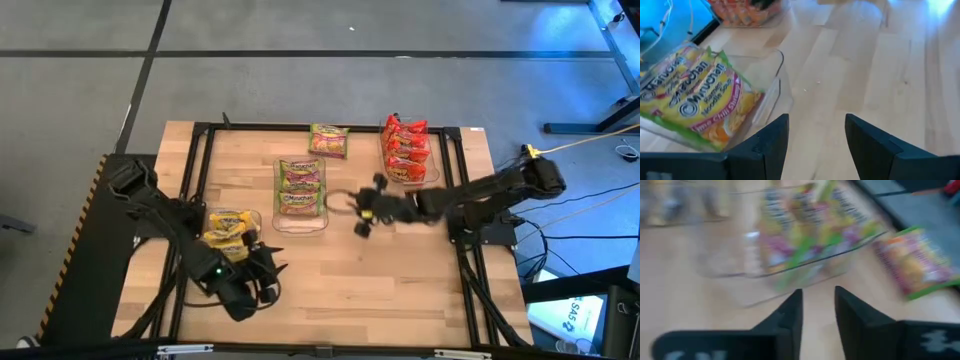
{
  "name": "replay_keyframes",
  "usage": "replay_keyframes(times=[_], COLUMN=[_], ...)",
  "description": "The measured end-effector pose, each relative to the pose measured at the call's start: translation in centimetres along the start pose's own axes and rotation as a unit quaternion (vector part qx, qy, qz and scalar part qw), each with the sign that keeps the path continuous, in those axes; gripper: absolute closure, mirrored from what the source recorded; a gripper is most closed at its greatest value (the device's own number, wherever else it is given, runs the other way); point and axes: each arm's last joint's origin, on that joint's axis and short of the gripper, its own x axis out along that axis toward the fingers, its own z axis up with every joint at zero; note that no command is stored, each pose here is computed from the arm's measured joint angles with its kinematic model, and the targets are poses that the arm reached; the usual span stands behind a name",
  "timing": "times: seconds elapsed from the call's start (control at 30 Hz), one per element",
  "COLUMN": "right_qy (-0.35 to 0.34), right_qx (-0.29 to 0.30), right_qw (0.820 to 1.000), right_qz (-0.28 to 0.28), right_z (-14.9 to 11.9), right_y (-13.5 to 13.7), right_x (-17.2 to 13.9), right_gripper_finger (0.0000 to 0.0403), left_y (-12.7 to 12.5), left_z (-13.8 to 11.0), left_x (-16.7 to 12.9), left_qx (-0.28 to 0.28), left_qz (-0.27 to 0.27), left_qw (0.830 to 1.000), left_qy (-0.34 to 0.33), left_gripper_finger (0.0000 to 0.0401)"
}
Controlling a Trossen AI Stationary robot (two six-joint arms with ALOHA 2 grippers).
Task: Sort Maruchan noodles
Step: Put the green noodle pack into the center transparent bin
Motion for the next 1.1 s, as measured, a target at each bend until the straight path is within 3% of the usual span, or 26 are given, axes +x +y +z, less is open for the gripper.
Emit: replay_keyframes(times=[0.2,0.3,0.43,0.7,0.9,1.1], right_qy=[0.005,0.014,0.040,0.113,0.134,0.160], right_qx=[-0.064,-0.076,-0.068,-0.024,0.015,0.059], right_qw=[0.997,0.996,0.994,0.990,0.990,0.985], right_qz=[-0.048,-0.055,-0.070,-0.076,-0.038,-0.009], right_z=[2.0,3.1,4.6,6.3,5.2,3.5], right_y=[-5.9,-8.7,-12.1,-19.5,-23.9,-25.4], right_x=[2.9,4.9,8.2,15.1,18.8,20.6], right_gripper_finger=[0.0378,0.0399,0.0395,0.0393,0.0393,0.0393], left_y=[0.7,1.5,2.3,2.3,2.0,2.0], left_z=[-0.7,-1.3,-2.2,-1.2,-1.0,-0.9], left_x=[1.6,2.4,3.4,4.1,4.0,3.9], left_qx=[0.035,0.023,0.014,-0.007,-0.032,-0.040], left_qz=[0.017,0.020,0.028,0.030,0.019,0.014], left_qw=[0.999,0.999,0.999,0.997,0.996,0.996], left_qy=[-0.018,-0.029,-0.037,-0.069,-0.080,-0.080], left_gripper_finger=[0.0224,0.0230,0.0235,0.0237,0.0237,0.0236])
